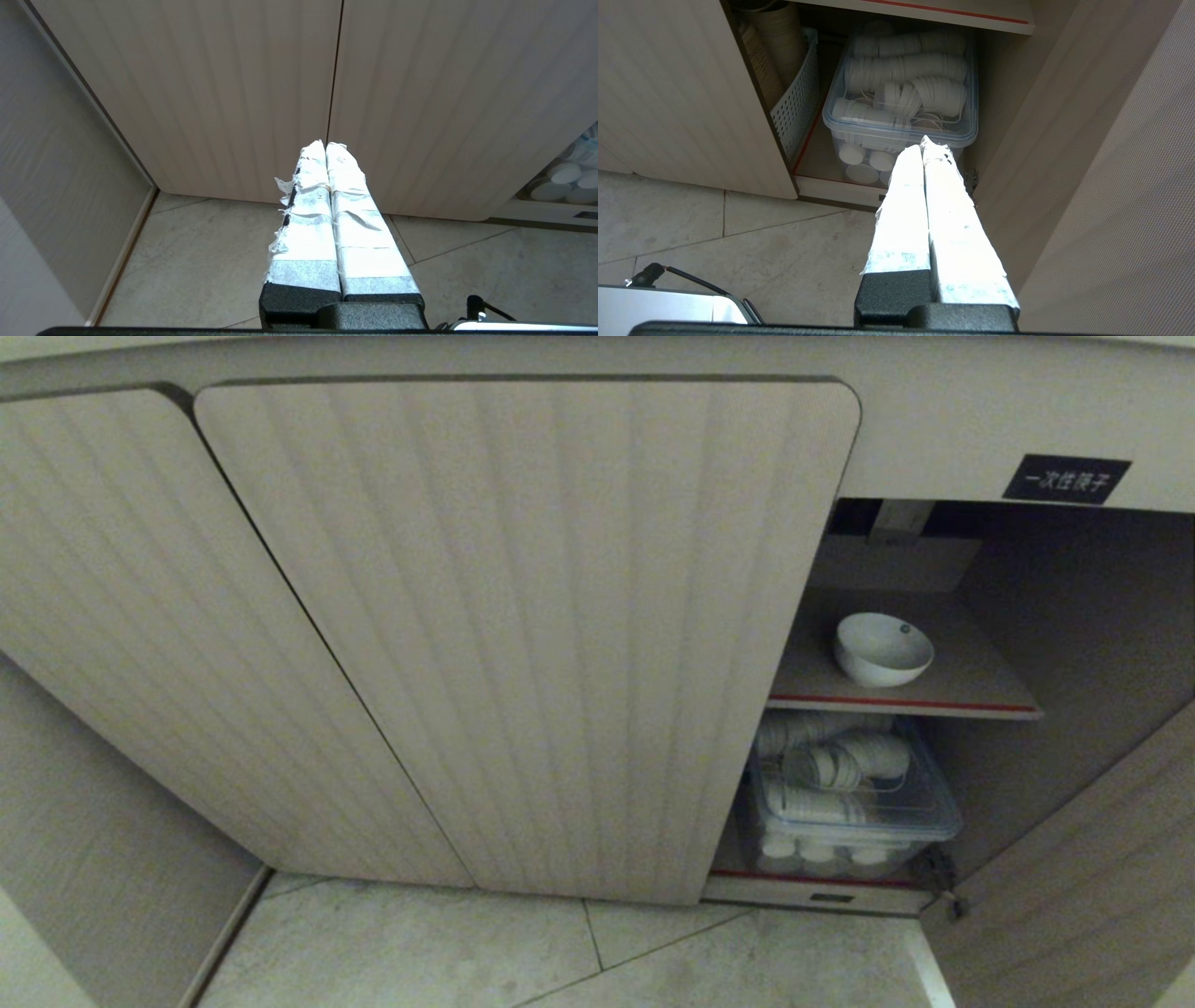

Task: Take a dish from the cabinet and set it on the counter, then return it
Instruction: Close the cabinet door

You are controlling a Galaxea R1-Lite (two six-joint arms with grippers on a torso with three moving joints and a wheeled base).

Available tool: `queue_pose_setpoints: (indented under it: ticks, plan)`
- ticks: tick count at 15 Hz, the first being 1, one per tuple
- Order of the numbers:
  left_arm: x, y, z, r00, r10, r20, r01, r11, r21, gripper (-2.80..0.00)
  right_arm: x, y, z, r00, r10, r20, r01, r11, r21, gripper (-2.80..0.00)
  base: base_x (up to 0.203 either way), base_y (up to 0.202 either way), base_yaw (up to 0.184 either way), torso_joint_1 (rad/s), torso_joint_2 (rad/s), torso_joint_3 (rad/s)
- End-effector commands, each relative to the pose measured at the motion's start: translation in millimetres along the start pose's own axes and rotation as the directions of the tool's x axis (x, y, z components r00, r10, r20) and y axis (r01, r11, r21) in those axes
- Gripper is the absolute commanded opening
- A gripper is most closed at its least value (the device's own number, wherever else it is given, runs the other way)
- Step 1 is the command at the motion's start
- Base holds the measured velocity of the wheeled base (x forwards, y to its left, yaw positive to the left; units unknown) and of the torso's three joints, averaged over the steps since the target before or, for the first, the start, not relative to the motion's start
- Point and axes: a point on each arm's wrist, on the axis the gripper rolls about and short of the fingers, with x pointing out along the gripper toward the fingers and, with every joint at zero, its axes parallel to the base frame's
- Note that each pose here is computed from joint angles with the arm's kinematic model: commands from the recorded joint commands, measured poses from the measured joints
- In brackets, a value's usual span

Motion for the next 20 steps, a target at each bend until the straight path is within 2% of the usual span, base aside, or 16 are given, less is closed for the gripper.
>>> queue_pose_setpoints:
  ticks: [1,20]
  plan:
    - [-0.1,0.0,0.1,1.000,0.000,0.001,0.000,1.000,0.000,-2.80,0.1,0.0,0.1,1.000,0.002,-0.001,-0.002,1.000,0.000,-2.80,0.000,0.000,0.000,0.000,0.00,0.000]
    - [-0.1,0.0,0.4,1.000,0.000,0.003,0.000,1.000,-0.002,-2.80,0.1,0.0,0.1,1.000,0.001,-0.001,-0.001,1.000,-0.001,-2.80,0.000,0.000,0.000,0.000,0.00,0.000]
